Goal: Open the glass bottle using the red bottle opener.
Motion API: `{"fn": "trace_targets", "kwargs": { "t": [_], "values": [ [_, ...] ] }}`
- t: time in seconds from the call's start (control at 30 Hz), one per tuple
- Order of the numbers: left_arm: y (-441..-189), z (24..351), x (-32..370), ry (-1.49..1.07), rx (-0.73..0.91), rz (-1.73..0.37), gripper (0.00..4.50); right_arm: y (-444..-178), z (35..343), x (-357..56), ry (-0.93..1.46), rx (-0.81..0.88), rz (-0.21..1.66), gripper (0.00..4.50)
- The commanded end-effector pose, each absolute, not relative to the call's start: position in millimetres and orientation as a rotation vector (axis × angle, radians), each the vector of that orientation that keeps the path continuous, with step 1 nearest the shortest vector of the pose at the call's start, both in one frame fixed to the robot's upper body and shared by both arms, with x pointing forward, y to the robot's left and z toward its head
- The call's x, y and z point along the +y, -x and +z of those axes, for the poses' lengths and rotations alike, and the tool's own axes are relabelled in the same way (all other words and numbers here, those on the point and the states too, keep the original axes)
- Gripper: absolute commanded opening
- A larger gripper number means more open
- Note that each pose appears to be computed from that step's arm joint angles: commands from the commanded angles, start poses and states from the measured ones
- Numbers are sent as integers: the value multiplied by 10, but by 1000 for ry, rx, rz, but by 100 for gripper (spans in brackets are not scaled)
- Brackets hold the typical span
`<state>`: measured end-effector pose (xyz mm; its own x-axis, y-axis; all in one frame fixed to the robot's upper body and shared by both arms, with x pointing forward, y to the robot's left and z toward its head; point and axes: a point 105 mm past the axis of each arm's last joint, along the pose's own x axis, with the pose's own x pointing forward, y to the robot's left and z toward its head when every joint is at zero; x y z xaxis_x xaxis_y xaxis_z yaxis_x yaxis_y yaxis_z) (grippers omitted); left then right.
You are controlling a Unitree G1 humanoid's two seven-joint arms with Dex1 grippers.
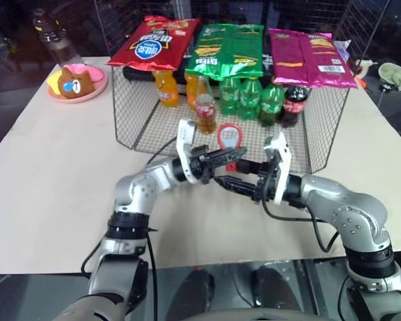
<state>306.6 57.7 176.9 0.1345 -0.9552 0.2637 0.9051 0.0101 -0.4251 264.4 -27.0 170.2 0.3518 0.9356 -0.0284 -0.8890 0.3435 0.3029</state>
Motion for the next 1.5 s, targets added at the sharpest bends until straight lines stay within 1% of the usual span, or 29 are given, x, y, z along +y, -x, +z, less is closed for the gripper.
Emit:
{"fn": "trace_targets", "kwargs": {
  "t": [0.03, 0.2, 0.3, 0.33, 0.4, 0.47, 0.57, 0.8, 0.97, 1.0, 1.17, 1.2, 1.23, 1.37, 1.4, 1.43, 1.5],
  "values": [
    [-2979, 1877, 530, 552, 64, -1513, 2, -2627, 1810, -248, -283, 193, 1221, 350],
    [-2972, 1883, 516, 556, 50, -1516, 2, -2612, 1790, -226, -306, 225, 1236, 350],
    [-2958, 1876, 510, 556, 51, -1523, 0, -2617, 1794, -216, -310, 227, 1235, 266],
    [-2956, 1873, 510, 555, 51, -1524, 0, -2618, 1796, -214, -310, 227, 1234, 213],
    [-2956, 1869, 519, 556, 50, -1524, 0, -2621, 1800, -216, -313, 228, 1234, 129],
    [-2952, 1866, 529, 557, 51, -1527, 0, -2625, 1801, -220, -316, 229, 1231, 94],
    [-2946, 1861, 538, 559, 55, -1531, 0, -2628, 1797, -219, -320, 231, 1229, 79],
    [-2899, 1851, 575, 572, 84, -1560, 0, -2637, 1799, -226, -316, 226, 1227, 77],
    [-2883, 1854, 591, 574, 92, -1571, 0, -2646, 1800, -266, -319, 226, 1225, 63],
    [-2879, 1855, 591, 577, 94, -1573, 0, -2650, 1802, -272, -317, 225, 1223, 32],
    [-2881, 1860, 581, 581, 92, -1572, 0, -2661, 1801, -290, -303, 220, 1222, 32],
    [-2881, 1859, 578, 580, 92, -1571, 0, -2653, 1800, -289, -299, 220, 1228, 99],
    [-2882, 1860, 577, 581, 91, -1570, 0, -2645, 1799, -285, -296, 220, 1234, 124],
    [-2885, 1860, 575, 582, 88, -1565, 0, -2663, 1789, -280, -287, 215, 1219, 300],
    [-2887, 1858, 573, 582, 89, -1564, 0, -2671, 1782, -280, -285, 217, 1214, 320],
    [-2890, 1853, 570, 583, 89, -1562, 0, -2678, 1775, -278, -284, 219, 1209, 389],
    [-2890, 1852, 564, 586, 88, -1561, 0, -2678, 1767, -276, -283, 220, 1207, 389]
  ]
}}
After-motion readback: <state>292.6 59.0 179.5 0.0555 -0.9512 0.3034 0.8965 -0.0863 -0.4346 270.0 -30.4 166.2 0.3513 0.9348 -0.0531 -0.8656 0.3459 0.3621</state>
